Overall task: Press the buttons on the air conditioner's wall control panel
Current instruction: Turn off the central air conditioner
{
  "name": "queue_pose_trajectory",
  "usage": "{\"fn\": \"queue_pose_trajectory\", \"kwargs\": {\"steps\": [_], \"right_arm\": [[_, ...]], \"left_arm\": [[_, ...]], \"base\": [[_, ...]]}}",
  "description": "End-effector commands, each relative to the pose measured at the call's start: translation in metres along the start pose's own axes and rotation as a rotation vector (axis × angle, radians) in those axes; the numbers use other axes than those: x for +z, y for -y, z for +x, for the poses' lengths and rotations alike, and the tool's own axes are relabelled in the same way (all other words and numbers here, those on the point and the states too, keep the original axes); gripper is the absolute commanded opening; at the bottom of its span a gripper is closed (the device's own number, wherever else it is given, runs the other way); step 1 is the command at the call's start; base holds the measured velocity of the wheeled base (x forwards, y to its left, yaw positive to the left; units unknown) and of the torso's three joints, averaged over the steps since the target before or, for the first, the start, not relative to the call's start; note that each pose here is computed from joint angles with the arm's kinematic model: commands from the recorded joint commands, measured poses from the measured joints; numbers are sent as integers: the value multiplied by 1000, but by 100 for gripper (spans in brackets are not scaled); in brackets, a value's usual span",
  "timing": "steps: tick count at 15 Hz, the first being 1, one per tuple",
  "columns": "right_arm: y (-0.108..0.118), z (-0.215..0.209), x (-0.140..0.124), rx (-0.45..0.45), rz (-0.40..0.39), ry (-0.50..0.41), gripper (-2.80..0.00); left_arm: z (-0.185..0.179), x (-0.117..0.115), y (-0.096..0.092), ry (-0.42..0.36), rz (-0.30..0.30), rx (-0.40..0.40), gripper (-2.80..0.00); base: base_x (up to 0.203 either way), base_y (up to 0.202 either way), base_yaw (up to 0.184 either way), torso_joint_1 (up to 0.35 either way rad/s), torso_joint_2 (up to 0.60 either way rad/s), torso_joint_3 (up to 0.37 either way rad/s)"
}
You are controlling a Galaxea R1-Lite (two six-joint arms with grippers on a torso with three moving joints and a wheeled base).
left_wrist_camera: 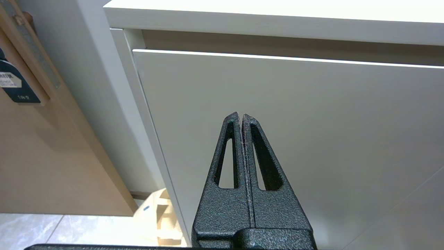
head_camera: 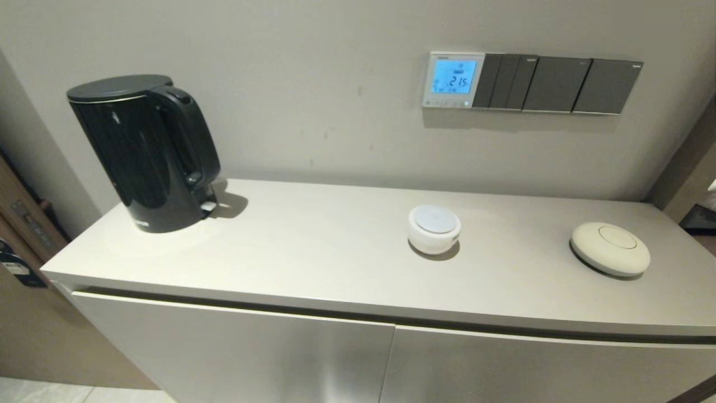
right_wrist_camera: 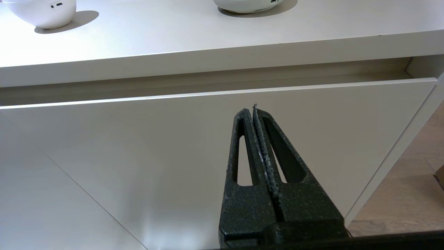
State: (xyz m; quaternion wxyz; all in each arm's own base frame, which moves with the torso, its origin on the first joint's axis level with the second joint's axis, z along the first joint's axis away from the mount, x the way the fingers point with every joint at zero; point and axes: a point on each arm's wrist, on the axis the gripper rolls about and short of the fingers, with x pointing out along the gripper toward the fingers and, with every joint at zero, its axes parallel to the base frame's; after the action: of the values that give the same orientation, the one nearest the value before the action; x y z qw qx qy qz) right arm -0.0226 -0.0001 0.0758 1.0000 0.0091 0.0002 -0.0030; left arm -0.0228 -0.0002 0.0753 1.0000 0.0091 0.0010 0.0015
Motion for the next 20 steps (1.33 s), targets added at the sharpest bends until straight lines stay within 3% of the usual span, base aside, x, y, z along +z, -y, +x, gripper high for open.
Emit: {"fn": "queue_pose_trajectory", "kwargs": {"steps": [1,20], "right_arm": [[0,0,0,0,2,-4,-280],[0,0,0,-2,6,-4,-280]], "left_arm": [[0,0,0,-1,0,0,-280],[0,0,0,0,0,1,-280]], "base": [[0,0,0,0,0,0],[0,0,0,0,0,0]]}}
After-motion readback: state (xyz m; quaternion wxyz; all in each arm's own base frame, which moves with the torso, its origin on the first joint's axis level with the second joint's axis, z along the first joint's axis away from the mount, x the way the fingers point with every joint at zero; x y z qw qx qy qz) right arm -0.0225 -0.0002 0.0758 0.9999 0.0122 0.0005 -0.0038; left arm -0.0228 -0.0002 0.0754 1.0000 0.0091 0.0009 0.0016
